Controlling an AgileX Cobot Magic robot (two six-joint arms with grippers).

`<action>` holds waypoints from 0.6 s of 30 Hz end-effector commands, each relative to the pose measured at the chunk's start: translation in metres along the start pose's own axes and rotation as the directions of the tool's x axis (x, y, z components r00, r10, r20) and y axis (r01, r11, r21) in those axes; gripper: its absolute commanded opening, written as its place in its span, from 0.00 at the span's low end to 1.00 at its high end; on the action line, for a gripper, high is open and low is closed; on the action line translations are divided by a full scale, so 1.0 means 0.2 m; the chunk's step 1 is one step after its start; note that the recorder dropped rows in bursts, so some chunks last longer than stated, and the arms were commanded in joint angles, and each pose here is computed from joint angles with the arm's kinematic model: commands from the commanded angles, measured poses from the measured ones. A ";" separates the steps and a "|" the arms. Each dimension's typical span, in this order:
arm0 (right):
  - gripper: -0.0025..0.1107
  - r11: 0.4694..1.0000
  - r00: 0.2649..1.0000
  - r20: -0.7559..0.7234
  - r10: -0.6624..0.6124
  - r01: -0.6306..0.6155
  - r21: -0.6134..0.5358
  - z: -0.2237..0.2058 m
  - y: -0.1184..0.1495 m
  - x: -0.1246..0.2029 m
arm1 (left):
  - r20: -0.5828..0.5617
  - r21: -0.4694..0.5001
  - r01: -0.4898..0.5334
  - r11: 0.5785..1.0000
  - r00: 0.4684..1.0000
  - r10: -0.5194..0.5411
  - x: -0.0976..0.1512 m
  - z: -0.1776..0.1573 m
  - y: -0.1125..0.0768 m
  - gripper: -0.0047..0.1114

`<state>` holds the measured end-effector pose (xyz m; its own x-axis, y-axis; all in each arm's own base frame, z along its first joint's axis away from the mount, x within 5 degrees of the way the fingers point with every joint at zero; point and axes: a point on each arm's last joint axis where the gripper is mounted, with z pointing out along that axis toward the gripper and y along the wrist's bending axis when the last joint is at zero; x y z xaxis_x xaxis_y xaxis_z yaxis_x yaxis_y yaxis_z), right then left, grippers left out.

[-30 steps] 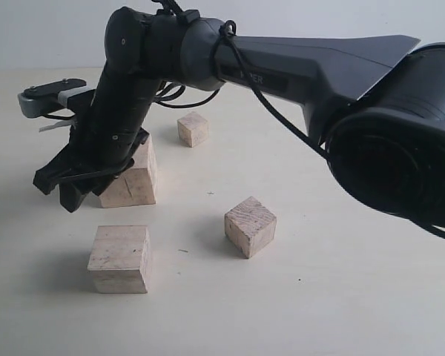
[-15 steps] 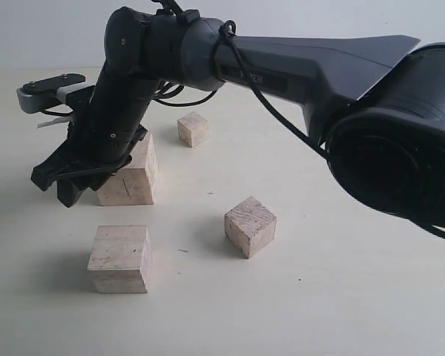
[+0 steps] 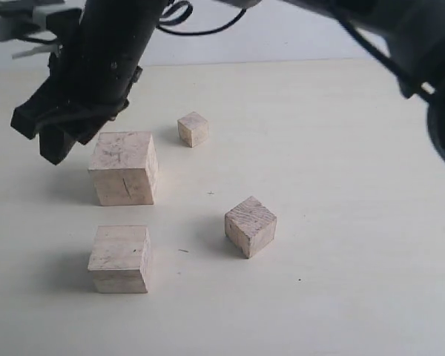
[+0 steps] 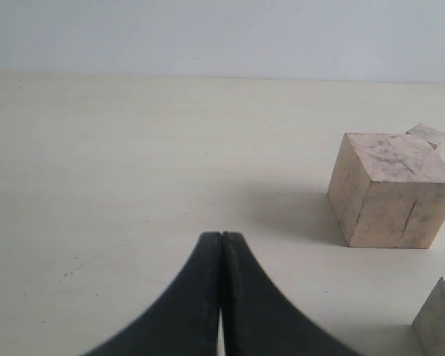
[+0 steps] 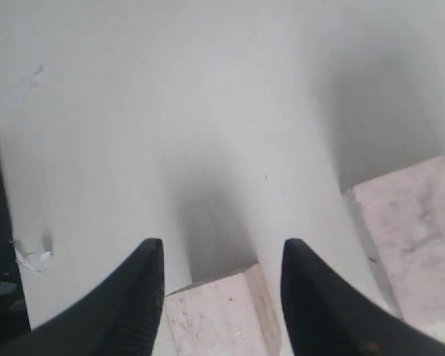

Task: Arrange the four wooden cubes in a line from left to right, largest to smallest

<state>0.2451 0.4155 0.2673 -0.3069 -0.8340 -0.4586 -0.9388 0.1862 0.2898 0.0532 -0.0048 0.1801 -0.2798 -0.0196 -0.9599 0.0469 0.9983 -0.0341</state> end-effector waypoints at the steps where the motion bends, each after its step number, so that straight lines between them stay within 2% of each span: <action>1: 0.54 0.974 0.978 0.001 -0.209 0.208 0.093 -0.16 0.04 -0.01 | 0.017 0.003 -0.004 1.000 1.000 0.004 -0.01 0.00 0.00 0.04; 3: 0.67 0.959 0.972 -0.043 -0.232 0.236 0.157 -0.17 0.01 0.00 | 0.017 0.003 -0.004 1.000 1.000 0.004 -0.01 0.00 0.00 0.04; 5: 0.74 0.954 0.969 -0.093 -0.228 0.241 0.178 -0.15 -0.02 0.04 | 0.017 0.003 -0.004 1.000 1.000 0.004 -0.01 0.00 0.00 0.04; 8: 0.74 0.962 0.967 -0.153 -0.204 0.227 0.152 -0.11 -0.04 0.13 | 0.017 0.003 -0.004 1.000 1.000 0.004 -0.01 0.00 0.00 0.04; 12: 0.74 0.943 0.935 -0.205 -0.289 0.315 0.107 -0.15 0.01 0.23 | 0.017 0.003 -0.004 1.000 1.000 0.004 -0.01 0.00 0.00 0.04; 15: 0.74 0.927 0.943 -0.121 -0.310 0.328 0.183 -0.21 0.03 0.26 | 0.017 0.003 -0.004 1.000 1.000 0.004 -0.01 0.00 0.00 0.04; 18: 0.74 0.927 0.951 -0.072 -0.301 0.309 0.210 -0.19 0.04 0.29 | 0.017 0.003 -0.004 1.000 1.000 0.004 -0.01 0.00 0.00 0.04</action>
<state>0.2257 0.3528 0.2760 0.0087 -0.9108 -0.4128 -0.9998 -0.0002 -0.0207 0.0532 -0.0048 0.1801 -0.2798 -0.0196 -0.9599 0.0469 0.9983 -0.0341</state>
